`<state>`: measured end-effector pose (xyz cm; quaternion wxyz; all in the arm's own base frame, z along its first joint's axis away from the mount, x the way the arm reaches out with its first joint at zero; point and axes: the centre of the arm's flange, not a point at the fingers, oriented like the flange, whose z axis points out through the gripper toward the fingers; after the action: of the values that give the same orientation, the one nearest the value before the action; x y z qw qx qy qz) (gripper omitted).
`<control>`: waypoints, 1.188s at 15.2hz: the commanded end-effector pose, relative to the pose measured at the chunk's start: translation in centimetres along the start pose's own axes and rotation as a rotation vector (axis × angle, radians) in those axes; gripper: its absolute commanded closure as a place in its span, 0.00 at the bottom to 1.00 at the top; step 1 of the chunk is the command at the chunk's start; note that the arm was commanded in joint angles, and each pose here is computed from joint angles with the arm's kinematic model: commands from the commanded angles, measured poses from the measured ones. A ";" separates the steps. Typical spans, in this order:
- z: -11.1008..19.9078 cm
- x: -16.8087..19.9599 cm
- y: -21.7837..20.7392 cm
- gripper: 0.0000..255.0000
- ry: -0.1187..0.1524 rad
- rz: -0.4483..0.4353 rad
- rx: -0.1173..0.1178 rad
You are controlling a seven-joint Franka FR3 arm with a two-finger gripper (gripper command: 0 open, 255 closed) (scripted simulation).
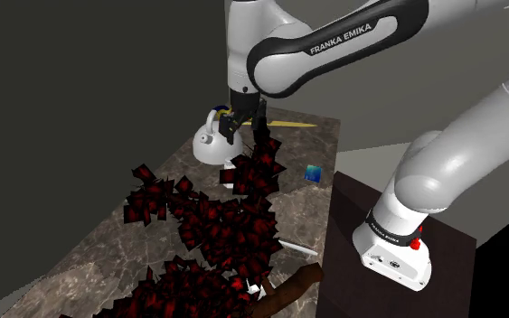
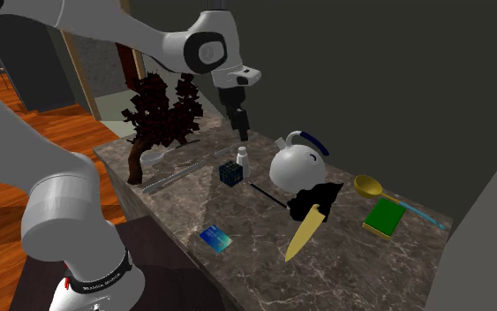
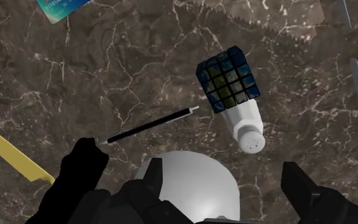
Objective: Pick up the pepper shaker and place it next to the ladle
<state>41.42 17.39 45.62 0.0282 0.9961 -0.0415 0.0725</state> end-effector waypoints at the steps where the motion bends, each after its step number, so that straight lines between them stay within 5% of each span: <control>1: 2.2 0.3 -1.9 0.00 0.003 -0.011 -0.010; 5: 5.6 1.3 -5.0 0.00 0.006 -0.029 -0.029; 12: 9.3 1.4 -4.9 0.00 0.006 -0.029 -0.029; 18: 9.6 1.4 -4.9 0.00 0.006 -0.029 -0.029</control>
<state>44.56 21.56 36.07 0.0439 0.9959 -0.0282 0.0744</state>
